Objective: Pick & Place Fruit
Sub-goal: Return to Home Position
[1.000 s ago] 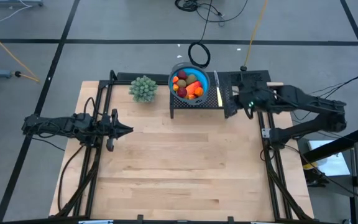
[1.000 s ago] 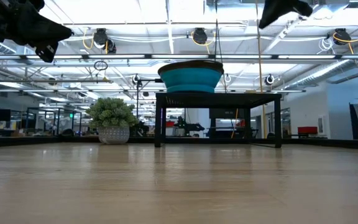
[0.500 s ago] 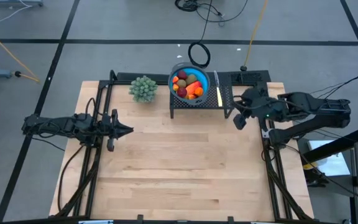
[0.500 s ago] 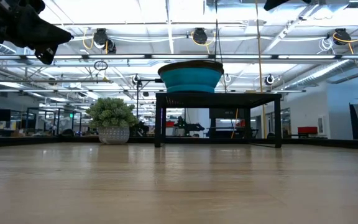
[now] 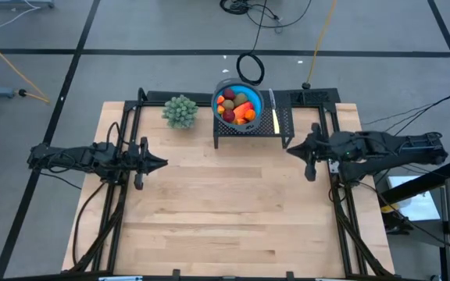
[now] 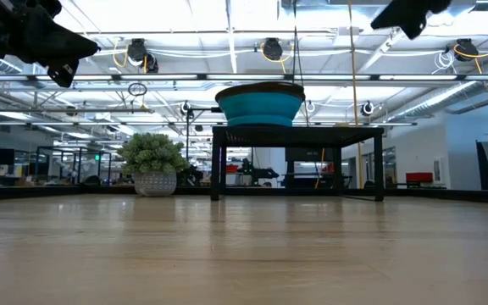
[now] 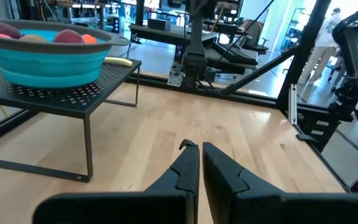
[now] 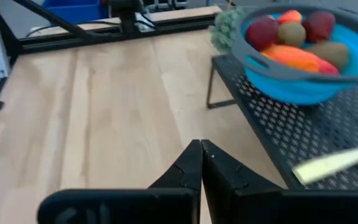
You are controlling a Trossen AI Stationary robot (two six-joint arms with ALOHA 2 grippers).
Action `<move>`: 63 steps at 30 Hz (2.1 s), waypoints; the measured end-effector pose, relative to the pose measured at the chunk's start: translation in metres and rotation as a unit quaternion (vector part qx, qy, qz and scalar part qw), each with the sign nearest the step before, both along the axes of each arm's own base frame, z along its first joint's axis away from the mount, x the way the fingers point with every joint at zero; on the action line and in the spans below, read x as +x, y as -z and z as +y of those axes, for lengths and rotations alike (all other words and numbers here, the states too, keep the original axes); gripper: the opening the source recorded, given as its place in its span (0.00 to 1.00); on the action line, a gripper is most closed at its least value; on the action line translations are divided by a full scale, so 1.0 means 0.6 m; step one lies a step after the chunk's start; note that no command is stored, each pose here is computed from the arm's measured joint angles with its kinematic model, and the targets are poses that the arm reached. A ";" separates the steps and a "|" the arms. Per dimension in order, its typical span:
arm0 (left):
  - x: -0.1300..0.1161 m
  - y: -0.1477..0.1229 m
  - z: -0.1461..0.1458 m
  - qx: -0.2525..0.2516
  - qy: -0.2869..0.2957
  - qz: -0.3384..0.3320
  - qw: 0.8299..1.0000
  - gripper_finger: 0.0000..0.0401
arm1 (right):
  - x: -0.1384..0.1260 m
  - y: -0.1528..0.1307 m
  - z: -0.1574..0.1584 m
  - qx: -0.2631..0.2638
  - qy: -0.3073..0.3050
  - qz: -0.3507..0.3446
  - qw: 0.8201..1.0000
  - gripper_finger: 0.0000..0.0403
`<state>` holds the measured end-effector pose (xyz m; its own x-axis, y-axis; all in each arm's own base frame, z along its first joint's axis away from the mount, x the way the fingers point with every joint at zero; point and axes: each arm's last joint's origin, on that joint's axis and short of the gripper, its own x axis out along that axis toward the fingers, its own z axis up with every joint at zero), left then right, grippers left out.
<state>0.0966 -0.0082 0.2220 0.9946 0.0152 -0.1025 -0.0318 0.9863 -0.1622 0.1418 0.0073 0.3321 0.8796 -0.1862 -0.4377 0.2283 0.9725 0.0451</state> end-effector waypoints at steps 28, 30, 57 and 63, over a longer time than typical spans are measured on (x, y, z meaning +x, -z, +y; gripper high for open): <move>0.001 -0.009 0.003 0.104 -0.025 -0.024 0.994 0.05 | -0.102 0.116 -0.013 0.042 -0.029 -0.163 0.985 0.00; 0.001 -0.009 0.003 0.104 -0.025 -0.023 0.994 0.05 | -0.101 0.131 -0.013 0.046 -0.028 -0.157 0.986 0.00; 0.016 0.041 -0.002 0.104 0.010 -0.055 0.993 0.05 | -0.095 0.235 -0.013 0.063 -0.023 -0.183 0.981 0.00; 0.020 0.067 -0.002 0.110 0.002 -0.073 0.991 0.05 | -0.081 0.265 -0.012 0.058 -0.026 -0.203 0.977 0.00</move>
